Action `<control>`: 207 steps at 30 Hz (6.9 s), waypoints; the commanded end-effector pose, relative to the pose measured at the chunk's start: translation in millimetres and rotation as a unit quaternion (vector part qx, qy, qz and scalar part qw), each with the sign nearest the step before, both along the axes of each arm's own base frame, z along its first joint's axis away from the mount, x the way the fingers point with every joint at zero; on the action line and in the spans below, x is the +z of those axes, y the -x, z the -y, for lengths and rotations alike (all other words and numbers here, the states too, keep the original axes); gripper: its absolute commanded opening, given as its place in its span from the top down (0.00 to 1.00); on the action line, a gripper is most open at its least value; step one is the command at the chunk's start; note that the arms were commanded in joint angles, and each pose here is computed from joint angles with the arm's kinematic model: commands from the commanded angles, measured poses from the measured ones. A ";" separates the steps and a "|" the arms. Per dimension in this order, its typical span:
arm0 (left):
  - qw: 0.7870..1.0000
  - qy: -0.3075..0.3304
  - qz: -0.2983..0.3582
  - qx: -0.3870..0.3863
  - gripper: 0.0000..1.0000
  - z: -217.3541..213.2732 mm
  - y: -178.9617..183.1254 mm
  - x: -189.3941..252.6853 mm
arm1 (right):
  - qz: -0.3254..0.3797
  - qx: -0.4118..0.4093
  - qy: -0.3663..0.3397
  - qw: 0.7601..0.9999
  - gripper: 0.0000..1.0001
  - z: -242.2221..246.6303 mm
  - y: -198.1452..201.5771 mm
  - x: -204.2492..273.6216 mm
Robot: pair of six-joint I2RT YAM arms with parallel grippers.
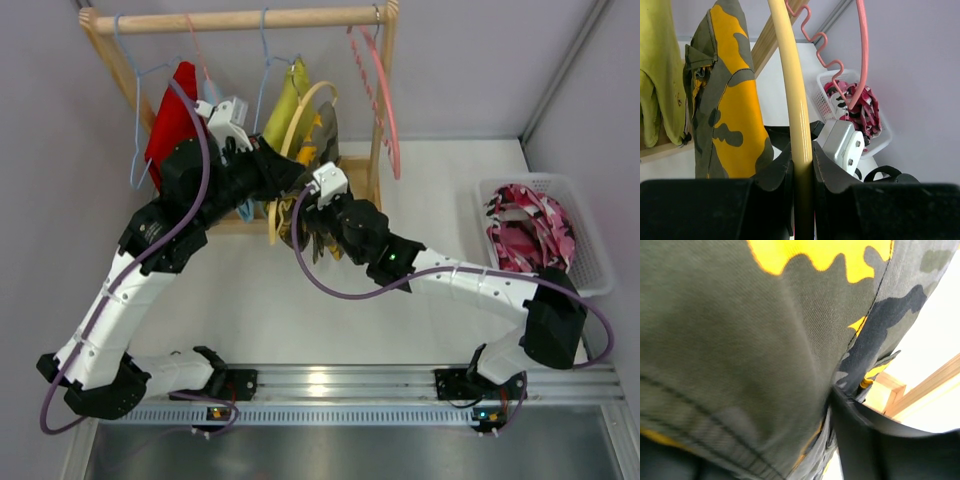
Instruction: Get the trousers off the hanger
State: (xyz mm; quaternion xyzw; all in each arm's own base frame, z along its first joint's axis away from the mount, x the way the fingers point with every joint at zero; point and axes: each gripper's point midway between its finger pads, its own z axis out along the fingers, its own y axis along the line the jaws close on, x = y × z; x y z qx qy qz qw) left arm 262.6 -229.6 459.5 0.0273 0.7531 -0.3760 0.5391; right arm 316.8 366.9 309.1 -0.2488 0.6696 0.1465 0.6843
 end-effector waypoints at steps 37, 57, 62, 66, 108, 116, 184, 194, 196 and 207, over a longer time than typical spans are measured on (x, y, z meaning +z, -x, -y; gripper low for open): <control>0.984 0.095 0.150 -0.006 1.00 -12.7 18.1 101.5 | 0.031 0.095 0.036 0.994 0.35 37.4 31.7 9.4; 0.984 0.095 0.149 -0.006 1.00 -10.6 15.6 102.3 | 0.017 0.103 0.056 0.993 0.33 45.7 37.2 -9.1; 0.984 0.098 0.145 -0.022 1.00 -6.0 19.5 100.6 | 0.017 0.078 0.052 0.995 0.31 48.0 28.3 -8.4; 0.985 0.100 0.136 -0.027 1.00 -2.8 18.8 96.7 | 0.010 0.064 0.037 0.997 0.25 42.5 20.9 -3.1; 0.992 0.076 0.098 -0.019 1.00 0.8 9.8 53.7 | 0.030 0.066 -0.053 0.996 1.00 39.9 25.5 94.1; 0.996 0.043 0.078 -0.015 1.00 2.3 3.7 18.5 | 0.069 0.076 -0.095 0.990 1.00 70.1 50.0 158.6; 0.996 -0.054 -0.037 -0.061 1.00 13.4 -5.8 -119.6 | 0.258 -0.158 -0.169 0.938 1.00 356.9 205.5 281.4; 0.996 -0.026 -0.025 -0.078 1.00 22.0 -1.5 -92.3 | 0.179 -0.448 -0.089 0.872 1.00 448.2 216.2 200.9; 0.996 -0.021 -0.025 -0.082 1.00 22.1 1.5 -90.2 | 0.173 -0.500 -0.067 0.846 1.00 466.0 226.0 193.3; 0.995 0.013 -0.032 -0.094 1.00 19.9 19.4 -80.4 | 0.161 -0.573 0.105 0.797 1.00 489.5 196.0 179.1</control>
